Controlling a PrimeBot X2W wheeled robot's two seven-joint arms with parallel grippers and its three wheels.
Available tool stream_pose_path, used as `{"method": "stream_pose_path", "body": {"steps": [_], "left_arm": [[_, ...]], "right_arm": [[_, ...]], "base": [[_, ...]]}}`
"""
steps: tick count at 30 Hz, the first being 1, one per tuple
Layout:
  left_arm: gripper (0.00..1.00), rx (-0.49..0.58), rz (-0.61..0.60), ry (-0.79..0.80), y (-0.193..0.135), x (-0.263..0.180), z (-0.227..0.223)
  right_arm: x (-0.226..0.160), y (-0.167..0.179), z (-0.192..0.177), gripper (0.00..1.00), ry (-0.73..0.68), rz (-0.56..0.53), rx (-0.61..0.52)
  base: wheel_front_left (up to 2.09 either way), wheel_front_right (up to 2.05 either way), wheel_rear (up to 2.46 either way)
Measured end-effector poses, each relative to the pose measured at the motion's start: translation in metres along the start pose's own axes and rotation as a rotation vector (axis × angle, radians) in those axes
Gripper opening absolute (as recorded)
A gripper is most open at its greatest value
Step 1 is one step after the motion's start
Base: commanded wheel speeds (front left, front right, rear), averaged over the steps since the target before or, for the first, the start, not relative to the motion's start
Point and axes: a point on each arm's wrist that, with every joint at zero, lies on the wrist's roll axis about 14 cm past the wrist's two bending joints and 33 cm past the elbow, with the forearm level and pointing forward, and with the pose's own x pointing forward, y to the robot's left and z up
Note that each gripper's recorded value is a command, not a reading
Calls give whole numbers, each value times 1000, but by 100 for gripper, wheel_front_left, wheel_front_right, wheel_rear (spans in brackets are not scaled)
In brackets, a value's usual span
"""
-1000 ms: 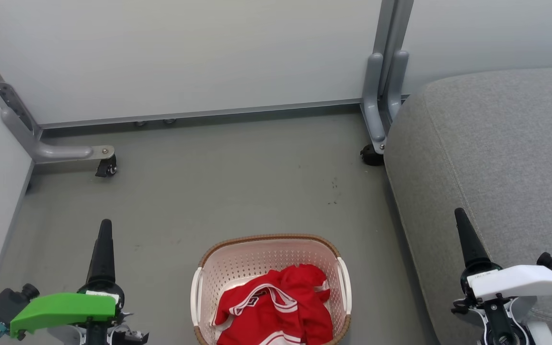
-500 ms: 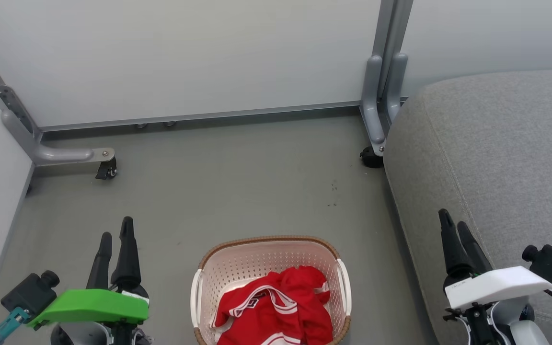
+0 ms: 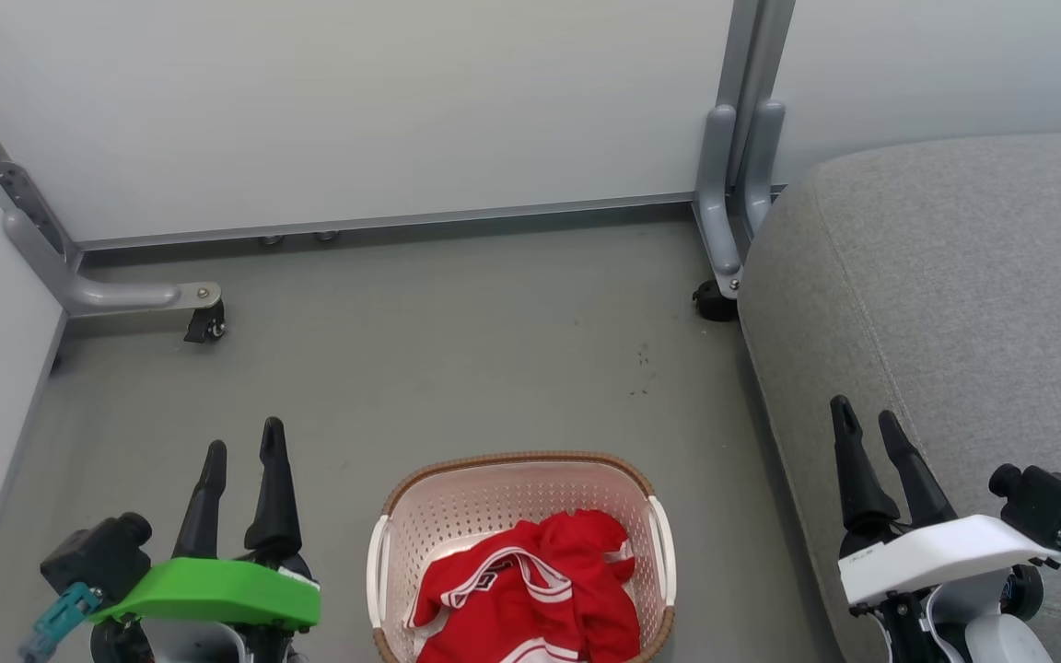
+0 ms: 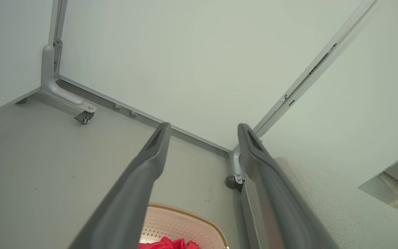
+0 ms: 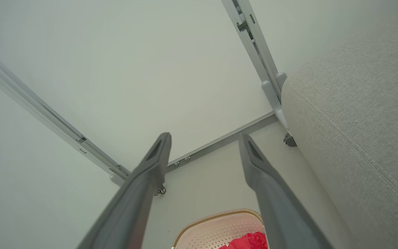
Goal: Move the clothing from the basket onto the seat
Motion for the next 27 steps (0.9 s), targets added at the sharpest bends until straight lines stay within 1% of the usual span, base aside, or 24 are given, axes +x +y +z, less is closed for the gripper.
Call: {"method": "stream_pose_path", "body": {"steps": [14,27], "left_arm": [[100,194,-59,-32,-14,-2,5],[100,326,-95,-57,-24,-8,5]], "right_arm": [[-4,9,2,100,-17,36,-157],[-7,18,7,100,-49,72,-282]], "base": [[0,0,0],[0,0,0]]}}
